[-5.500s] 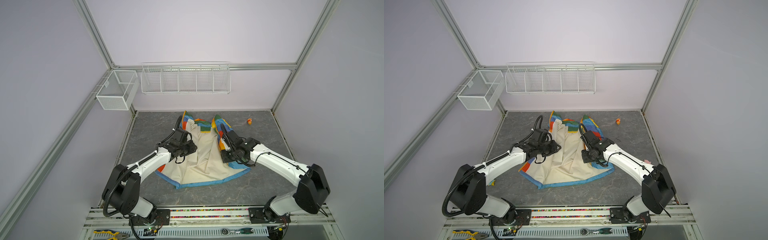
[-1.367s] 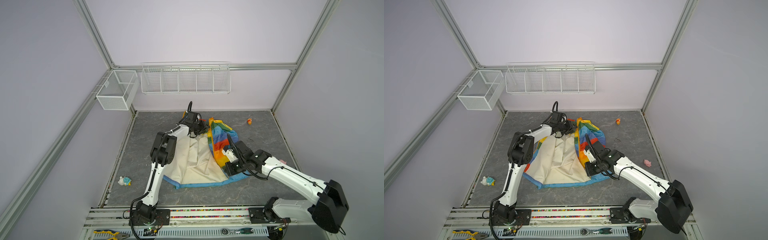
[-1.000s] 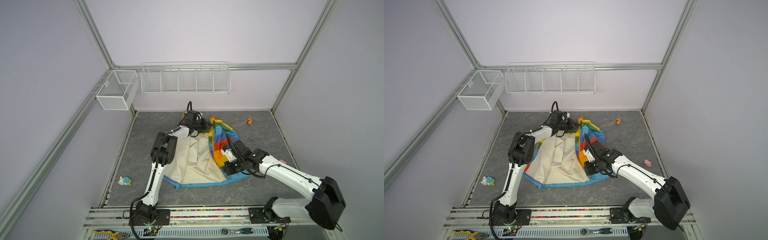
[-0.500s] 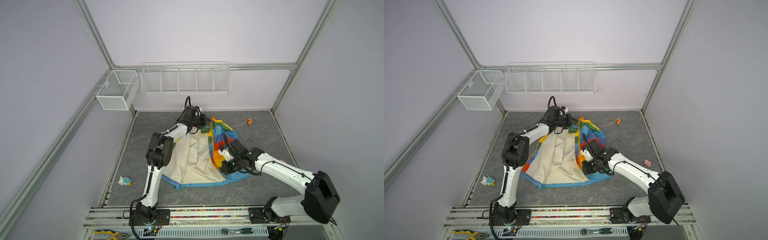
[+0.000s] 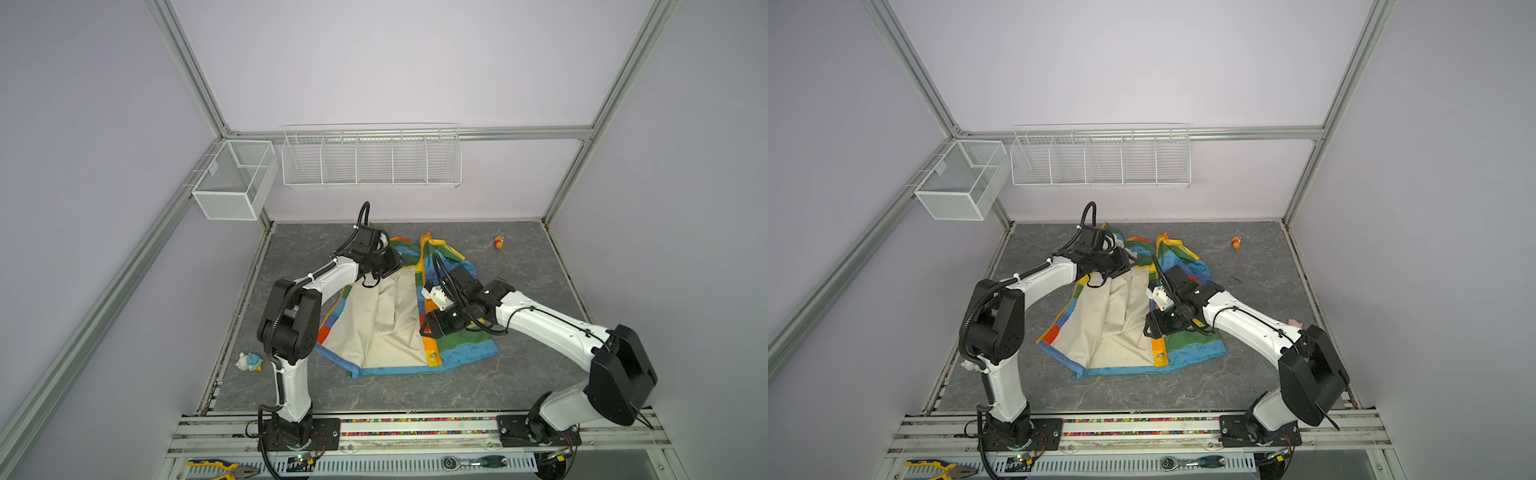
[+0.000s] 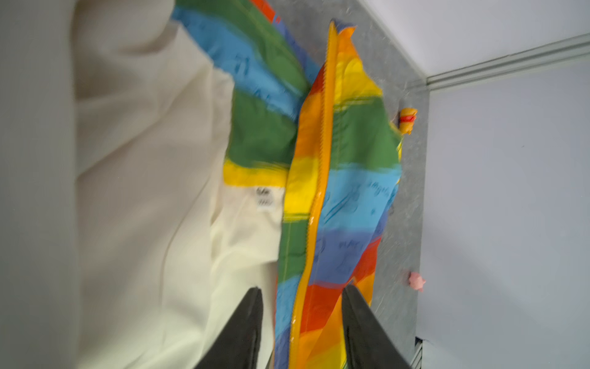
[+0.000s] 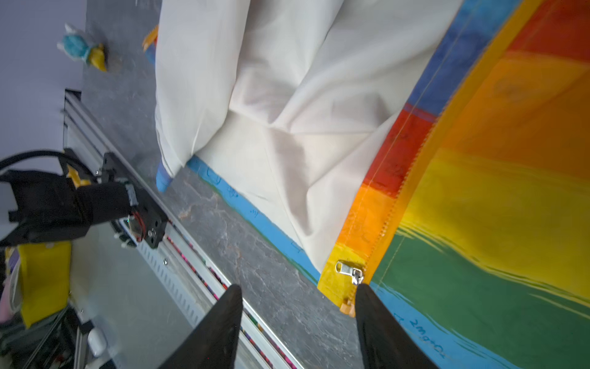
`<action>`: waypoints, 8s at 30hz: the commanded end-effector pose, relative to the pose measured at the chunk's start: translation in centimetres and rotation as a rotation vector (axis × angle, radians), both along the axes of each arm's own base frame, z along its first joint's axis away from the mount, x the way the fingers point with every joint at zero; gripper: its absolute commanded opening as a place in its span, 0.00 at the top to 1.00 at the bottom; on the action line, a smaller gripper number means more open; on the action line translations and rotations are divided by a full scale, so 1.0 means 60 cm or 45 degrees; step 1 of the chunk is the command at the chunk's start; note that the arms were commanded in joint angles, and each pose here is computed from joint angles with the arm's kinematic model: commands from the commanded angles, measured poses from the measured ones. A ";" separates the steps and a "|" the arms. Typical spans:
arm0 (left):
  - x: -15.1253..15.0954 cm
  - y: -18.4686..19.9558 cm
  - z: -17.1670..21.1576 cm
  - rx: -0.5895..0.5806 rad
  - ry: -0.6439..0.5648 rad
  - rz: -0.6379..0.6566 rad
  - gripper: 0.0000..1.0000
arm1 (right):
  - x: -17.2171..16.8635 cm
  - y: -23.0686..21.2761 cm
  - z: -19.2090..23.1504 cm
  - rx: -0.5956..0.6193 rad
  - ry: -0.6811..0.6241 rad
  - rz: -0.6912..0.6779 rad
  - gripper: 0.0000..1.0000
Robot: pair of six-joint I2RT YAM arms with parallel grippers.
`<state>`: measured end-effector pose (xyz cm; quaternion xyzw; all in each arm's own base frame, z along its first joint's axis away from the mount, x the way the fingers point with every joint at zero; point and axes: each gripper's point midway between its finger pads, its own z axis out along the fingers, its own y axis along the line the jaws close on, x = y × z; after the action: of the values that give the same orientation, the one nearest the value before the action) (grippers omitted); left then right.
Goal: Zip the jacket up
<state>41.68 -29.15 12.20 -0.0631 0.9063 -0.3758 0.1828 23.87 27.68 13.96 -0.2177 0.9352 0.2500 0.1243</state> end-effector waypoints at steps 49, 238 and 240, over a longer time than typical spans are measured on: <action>-0.162 -0.140 -0.083 -0.281 0.067 -0.263 0.55 | 0.475 -0.017 0.029 -0.071 -0.265 -0.497 0.93; -0.255 -0.165 0.083 -0.571 -0.262 -0.708 1.00 | 0.130 -0.075 -0.033 0.425 0.350 -0.575 0.29; -0.257 -0.164 0.080 -0.571 -0.256 -0.710 1.00 | 0.134 -0.071 -0.028 0.446 0.344 -0.576 0.31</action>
<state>26.06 -38.95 15.33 0.1708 0.7729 -0.5980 0.1256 31.69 22.60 12.18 0.0515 0.9203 0.3774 0.0896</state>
